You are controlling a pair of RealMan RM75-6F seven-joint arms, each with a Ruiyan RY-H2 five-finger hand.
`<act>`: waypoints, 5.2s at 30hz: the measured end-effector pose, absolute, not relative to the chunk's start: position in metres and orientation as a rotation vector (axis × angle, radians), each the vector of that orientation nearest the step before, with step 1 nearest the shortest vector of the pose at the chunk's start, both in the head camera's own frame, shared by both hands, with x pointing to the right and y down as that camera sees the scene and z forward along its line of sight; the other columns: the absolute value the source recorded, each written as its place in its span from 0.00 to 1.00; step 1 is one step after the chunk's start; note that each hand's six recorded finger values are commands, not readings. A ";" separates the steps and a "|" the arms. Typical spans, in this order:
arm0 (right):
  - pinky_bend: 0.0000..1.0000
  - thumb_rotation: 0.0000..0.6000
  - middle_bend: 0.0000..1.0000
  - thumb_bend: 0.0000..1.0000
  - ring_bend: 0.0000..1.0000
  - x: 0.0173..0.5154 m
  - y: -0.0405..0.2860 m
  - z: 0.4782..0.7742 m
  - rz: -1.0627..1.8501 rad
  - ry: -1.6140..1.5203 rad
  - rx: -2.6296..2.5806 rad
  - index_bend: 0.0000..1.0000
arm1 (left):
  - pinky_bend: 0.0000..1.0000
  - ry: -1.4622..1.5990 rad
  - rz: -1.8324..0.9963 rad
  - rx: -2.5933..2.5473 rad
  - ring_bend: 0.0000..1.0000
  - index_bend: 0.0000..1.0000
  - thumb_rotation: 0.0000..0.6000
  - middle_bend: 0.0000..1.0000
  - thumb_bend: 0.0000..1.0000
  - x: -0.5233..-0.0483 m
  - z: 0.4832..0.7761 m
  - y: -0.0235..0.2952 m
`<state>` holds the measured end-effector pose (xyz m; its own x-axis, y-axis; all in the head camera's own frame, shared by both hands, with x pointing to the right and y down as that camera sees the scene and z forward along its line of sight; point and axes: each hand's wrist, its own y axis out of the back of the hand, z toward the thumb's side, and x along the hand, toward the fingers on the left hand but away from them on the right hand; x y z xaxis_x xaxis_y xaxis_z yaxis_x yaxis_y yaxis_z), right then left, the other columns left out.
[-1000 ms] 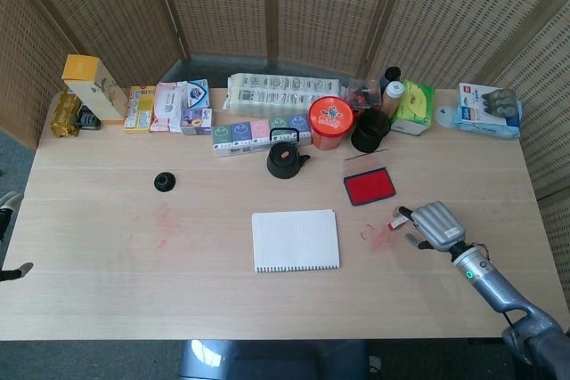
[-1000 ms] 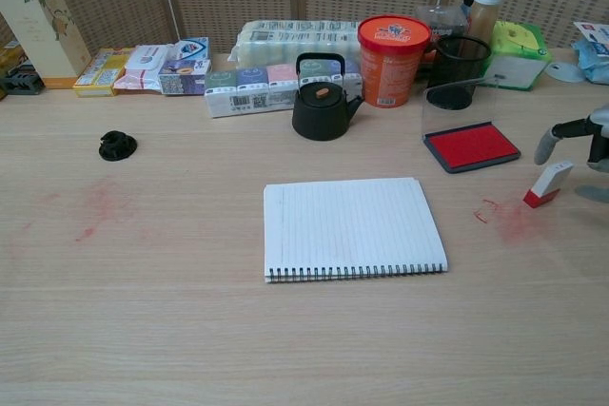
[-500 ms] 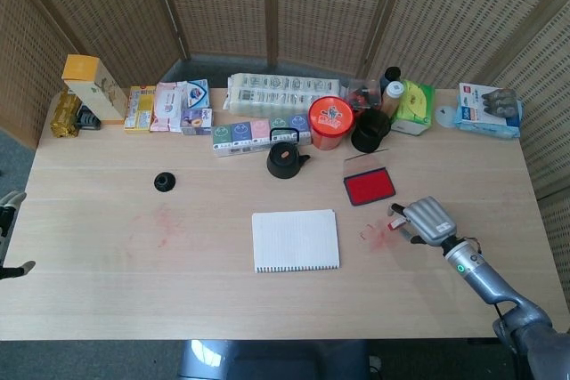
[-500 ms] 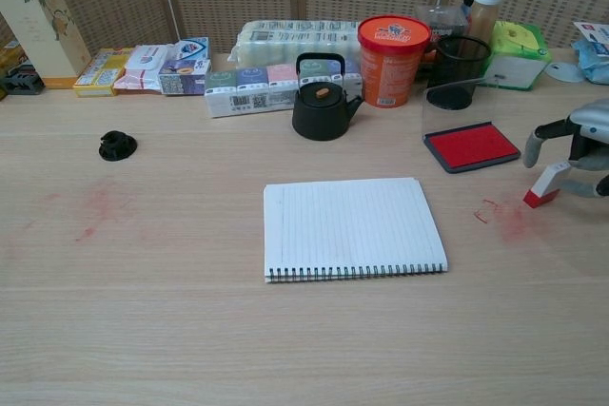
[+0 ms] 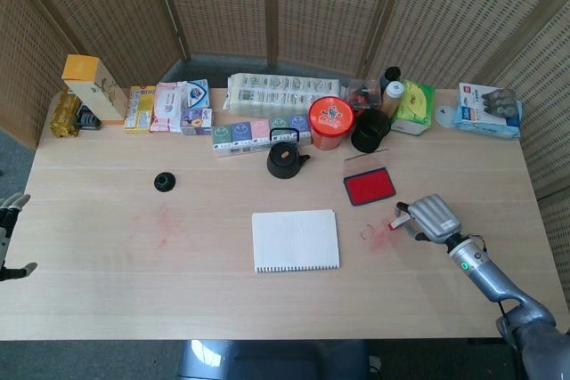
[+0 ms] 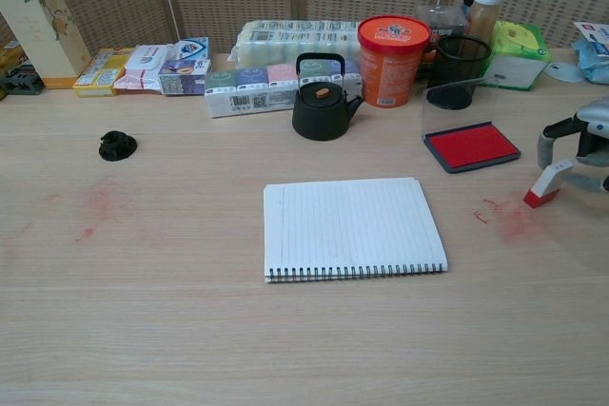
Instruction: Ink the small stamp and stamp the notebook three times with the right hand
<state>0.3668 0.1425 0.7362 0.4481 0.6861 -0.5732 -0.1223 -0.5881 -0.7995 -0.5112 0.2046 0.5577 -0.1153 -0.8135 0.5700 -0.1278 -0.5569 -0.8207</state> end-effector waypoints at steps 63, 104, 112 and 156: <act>1.00 1.00 1.00 0.56 1.00 0.326 0.098 0.731 1.177 -0.587 -1.841 0.62 | 0.06 1.026 -1.732 -1.648 0.00 0.00 1.00 0.00 0.00 -0.509 0.560 0.205; 1.00 1.00 1.00 0.56 1.00 0.267 0.063 0.779 1.326 -0.549 -1.813 0.62 | 0.06 1.035 -1.769 -1.636 0.00 0.00 1.00 0.00 0.00 -0.514 0.565 0.203; 1.00 1.00 1.00 0.56 1.00 0.270 0.065 0.779 1.329 -0.544 -1.806 0.62 | 0.06 1.040 -1.765 -1.638 0.00 0.00 1.00 0.00 0.00 -0.515 0.564 0.203; 1.00 1.00 1.00 0.57 1.00 0.155 0.125 0.707 0.950 -0.545 -1.903 0.64 | 0.06 1.043 -1.755 -1.655 0.00 0.00 1.00 0.00 0.00 -0.515 0.563 0.203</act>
<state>0.1554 0.1249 0.7072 0.6057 0.6917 -0.3932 -0.0098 -0.4877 -0.8730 -0.5153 0.2029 0.5630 -0.1290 -0.7954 0.5922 -0.1395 -0.5767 -0.8050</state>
